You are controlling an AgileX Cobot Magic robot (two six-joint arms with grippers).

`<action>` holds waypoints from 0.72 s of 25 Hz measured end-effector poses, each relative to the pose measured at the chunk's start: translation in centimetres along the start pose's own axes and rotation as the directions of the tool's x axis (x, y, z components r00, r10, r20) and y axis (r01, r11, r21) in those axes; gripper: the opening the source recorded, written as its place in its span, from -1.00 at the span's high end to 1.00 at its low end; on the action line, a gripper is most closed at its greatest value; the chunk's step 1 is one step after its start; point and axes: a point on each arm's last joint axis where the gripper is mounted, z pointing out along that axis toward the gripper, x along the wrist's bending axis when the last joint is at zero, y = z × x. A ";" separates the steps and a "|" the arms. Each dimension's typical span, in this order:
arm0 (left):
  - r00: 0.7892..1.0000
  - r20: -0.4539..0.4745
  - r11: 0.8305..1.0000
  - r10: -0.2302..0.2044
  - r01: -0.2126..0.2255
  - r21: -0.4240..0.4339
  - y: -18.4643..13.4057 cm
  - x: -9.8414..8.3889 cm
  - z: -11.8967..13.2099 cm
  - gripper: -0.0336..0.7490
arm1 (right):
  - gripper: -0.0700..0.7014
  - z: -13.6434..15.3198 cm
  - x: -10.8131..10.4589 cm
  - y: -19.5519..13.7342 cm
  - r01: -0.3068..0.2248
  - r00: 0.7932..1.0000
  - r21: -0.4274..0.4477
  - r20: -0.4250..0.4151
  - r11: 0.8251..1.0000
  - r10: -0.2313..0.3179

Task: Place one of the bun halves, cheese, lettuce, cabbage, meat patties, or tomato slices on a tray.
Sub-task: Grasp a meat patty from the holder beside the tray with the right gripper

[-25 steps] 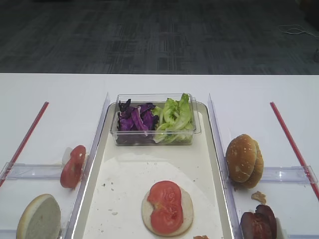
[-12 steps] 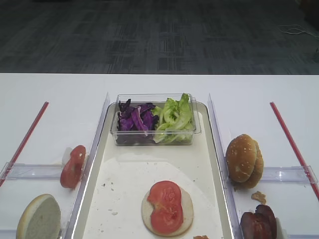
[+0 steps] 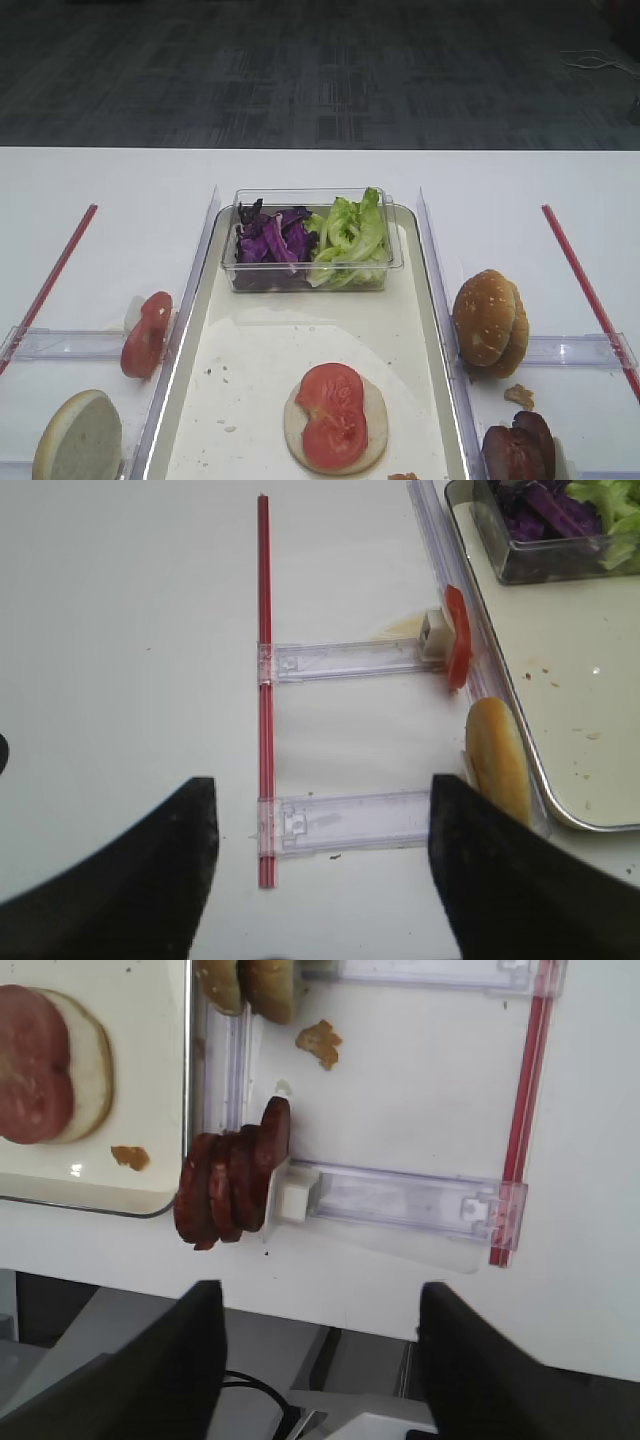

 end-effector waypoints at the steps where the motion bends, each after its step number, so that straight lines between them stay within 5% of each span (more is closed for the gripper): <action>1: 1.000 0.000 1.000 0.000 0.000 0.000 0.0 0.0 0.0 -0.18 | -0.40 0.1 0.0 0.1 -0.005 1.000 0.006 -0.006 1.000 0.005; 9: 1.000 0.000 1.000 0.000 0.000 0.000 0.0 0.0 0.0 -0.18 | -0.37 0.2 0.6 0.2 -0.027 0.997 0.009 -0.070 1.000 0.028; 18: 1.000 0.000 1.000 0.000 0.000 0.000 0.0 0.0 0.0 -0.18 | -0.37 2.4 3.3 0.3 0.062 0.995 0.152 -0.086 0.986 -0.049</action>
